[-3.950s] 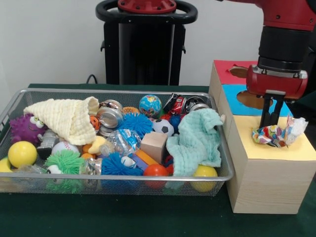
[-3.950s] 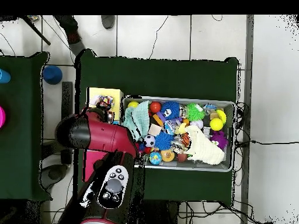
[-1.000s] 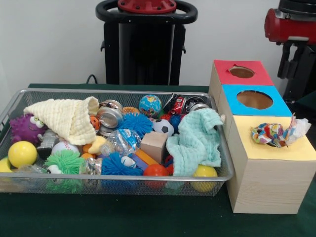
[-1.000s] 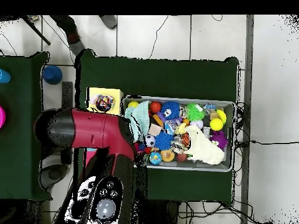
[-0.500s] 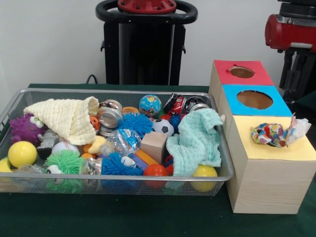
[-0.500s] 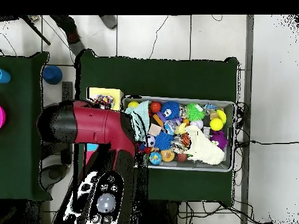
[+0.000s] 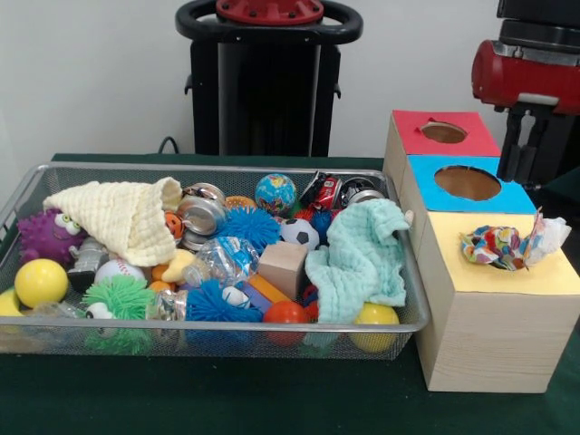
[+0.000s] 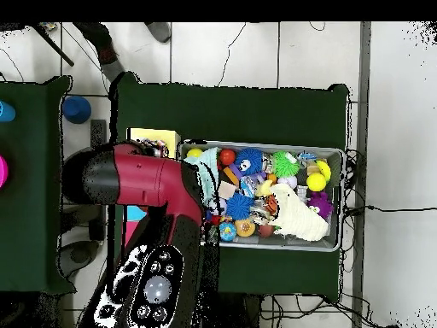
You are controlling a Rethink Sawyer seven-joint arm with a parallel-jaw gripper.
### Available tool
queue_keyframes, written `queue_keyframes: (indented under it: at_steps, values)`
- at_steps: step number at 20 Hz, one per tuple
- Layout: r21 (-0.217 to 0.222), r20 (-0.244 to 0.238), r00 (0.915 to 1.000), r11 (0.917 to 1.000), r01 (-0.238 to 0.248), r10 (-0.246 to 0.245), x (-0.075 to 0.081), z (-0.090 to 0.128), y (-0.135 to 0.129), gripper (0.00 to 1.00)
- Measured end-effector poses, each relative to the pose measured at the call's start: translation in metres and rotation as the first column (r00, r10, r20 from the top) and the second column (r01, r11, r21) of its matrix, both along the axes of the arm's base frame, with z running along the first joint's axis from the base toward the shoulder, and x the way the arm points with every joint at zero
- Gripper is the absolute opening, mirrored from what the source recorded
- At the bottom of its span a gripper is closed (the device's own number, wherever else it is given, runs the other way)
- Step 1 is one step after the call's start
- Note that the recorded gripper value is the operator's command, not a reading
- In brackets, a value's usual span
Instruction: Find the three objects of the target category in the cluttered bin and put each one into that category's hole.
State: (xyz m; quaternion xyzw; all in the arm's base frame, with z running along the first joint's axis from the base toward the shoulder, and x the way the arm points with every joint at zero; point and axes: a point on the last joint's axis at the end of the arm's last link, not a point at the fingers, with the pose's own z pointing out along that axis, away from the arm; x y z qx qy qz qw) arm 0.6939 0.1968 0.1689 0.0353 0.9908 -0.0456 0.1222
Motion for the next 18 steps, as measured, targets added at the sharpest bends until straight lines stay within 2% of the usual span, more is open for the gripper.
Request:
queue_keyframes:
  at_steps: [8,18]
  values:
    - [-0.015,0.020,0.9998,0.9999,-0.003,0.004,0.003,-0.011,-0.002,0.00]
    - [-0.037,0.040,0.9986,0.9988,-0.031,0.033,0.000,-0.032,0.011,0.00]
